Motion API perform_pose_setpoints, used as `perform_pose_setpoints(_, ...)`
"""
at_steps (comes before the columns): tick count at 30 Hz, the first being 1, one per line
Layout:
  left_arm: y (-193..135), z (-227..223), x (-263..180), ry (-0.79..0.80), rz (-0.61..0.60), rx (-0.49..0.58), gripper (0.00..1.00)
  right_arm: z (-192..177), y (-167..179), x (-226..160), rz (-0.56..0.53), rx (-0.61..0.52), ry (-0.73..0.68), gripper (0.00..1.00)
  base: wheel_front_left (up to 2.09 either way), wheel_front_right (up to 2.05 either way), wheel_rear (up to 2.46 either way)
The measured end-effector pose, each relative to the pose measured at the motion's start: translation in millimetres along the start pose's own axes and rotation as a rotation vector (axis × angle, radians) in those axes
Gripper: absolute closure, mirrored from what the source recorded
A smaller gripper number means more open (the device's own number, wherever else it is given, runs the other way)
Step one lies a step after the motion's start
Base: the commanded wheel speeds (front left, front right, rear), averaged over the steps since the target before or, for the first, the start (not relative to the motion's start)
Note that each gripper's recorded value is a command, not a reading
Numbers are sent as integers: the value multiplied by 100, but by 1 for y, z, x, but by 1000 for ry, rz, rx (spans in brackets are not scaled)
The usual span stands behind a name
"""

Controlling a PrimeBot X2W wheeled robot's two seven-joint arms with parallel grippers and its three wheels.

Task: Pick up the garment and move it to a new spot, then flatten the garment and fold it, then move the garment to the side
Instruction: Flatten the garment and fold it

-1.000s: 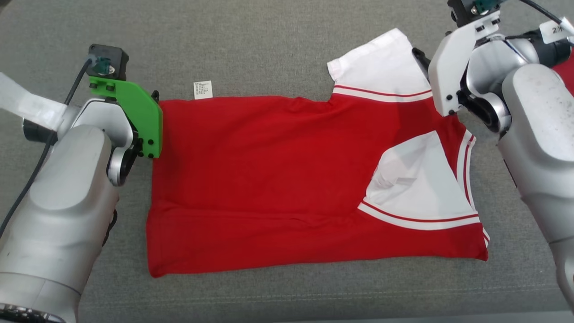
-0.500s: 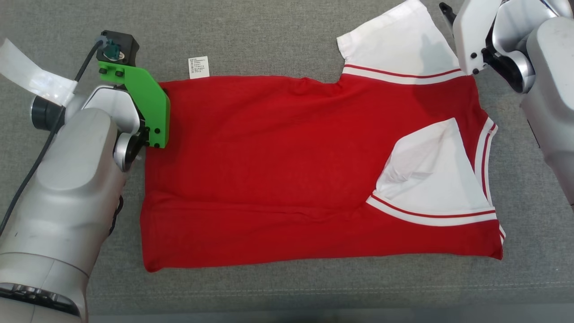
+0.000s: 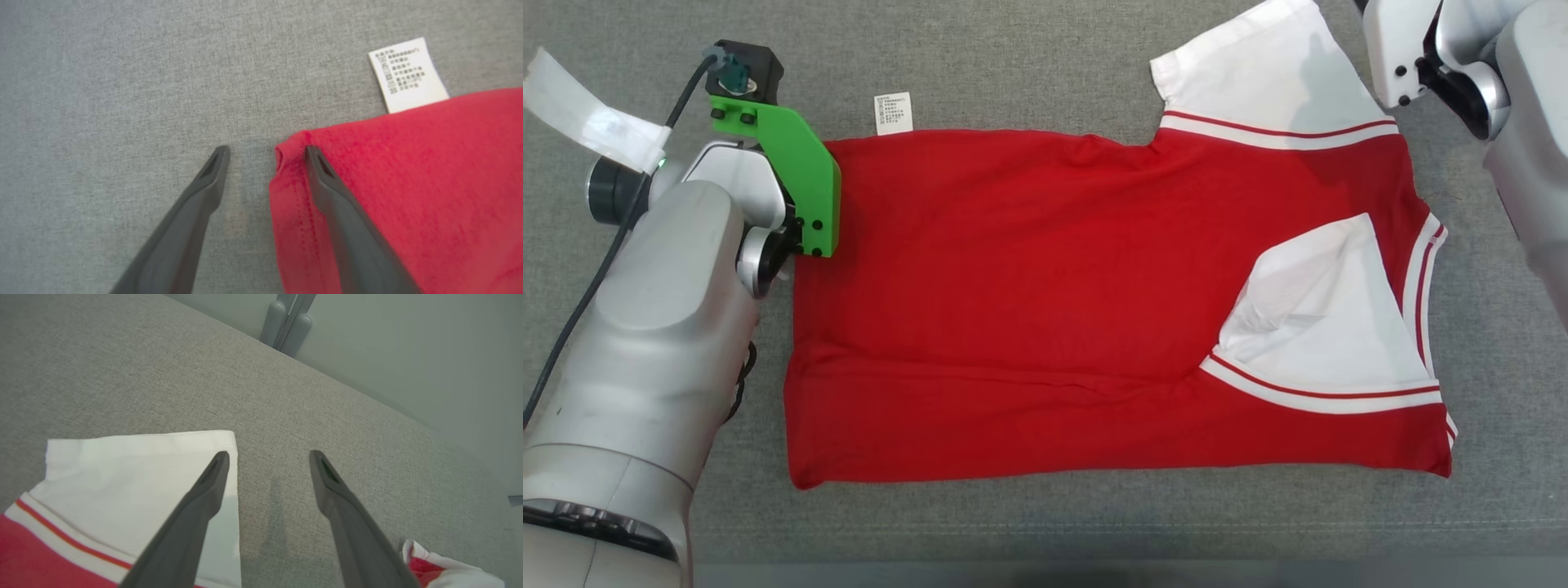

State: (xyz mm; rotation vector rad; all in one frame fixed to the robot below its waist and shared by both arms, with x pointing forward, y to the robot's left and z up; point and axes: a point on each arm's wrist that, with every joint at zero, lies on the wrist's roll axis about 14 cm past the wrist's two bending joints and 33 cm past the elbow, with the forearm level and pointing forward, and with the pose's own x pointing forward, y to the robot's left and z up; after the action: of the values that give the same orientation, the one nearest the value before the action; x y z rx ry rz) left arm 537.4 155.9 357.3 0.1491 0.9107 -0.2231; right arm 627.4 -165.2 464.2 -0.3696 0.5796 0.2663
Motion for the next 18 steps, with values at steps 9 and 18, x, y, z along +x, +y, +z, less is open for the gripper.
perform_pose_setpoints(9,-13,-1,3,2,-36,1,100,-15,2,17,7,9,74,0,0,0,0)
perform_pose_setpoints(18,-14,0,2,-18,-43,3,100,-33,11,36,30,15,148,0,0,0,0)
